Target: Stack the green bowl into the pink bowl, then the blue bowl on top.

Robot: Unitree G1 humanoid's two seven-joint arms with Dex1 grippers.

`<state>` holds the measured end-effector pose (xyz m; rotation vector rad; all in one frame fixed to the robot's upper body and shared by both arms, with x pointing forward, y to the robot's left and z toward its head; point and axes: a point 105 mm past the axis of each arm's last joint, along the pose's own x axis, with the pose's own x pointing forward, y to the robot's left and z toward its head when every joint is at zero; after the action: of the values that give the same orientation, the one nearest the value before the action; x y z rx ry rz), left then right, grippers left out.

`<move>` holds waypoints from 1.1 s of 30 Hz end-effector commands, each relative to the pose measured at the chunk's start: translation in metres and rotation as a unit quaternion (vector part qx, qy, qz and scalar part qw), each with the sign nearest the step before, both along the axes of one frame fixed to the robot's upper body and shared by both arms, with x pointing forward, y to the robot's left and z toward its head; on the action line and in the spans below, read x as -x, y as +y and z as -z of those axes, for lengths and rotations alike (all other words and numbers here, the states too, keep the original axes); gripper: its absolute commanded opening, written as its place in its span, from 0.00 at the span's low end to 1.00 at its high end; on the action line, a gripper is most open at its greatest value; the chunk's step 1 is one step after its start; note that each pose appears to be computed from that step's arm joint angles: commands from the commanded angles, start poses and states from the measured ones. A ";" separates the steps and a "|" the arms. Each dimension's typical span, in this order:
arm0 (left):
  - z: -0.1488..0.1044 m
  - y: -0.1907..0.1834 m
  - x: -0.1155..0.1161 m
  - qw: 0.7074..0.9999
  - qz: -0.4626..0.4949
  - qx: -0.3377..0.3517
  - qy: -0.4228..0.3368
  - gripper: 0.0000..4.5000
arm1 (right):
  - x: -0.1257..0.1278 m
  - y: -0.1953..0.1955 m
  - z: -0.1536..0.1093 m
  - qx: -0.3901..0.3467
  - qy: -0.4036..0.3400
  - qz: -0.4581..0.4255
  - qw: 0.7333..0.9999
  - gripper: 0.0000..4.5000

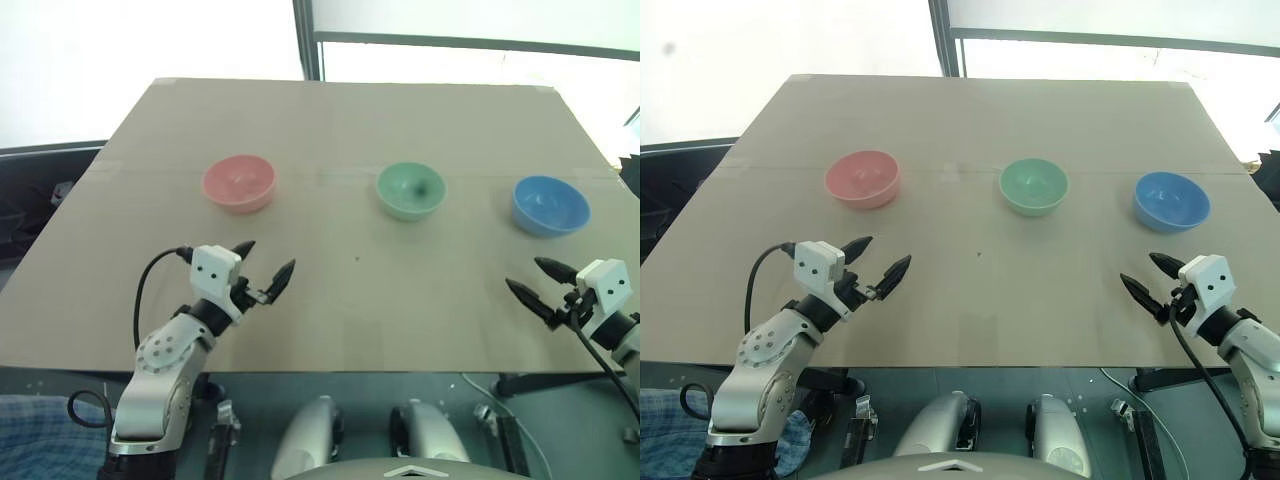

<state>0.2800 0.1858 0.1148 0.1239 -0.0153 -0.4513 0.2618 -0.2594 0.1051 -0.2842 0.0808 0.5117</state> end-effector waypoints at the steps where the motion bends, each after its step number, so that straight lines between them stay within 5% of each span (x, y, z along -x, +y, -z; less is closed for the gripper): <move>1: -0.015 -0.005 0.002 1.000 0.010 -0.002 -0.029 1.00 | 0.002 -0.006 -0.014 0.004 -0.028 0.004 1.000 0.76; 26: -0.015 -0.014 -0.001 0.999 0.024 0.002 -0.035 1.00 | 0.005 -0.001 -0.017 -0.008 -0.030 -0.007 0.999 0.76; 33: -0.009 -0.011 -0.008 1.000 0.012 -0.012 -0.025 1.00 | 0.016 0.045 -0.050 -0.052 -0.047 -0.135 0.988 0.76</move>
<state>0.2846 0.1741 0.1187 0.1306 -0.0389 -0.4807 0.2513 -0.2330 0.1278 -0.2171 0.0027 0.6694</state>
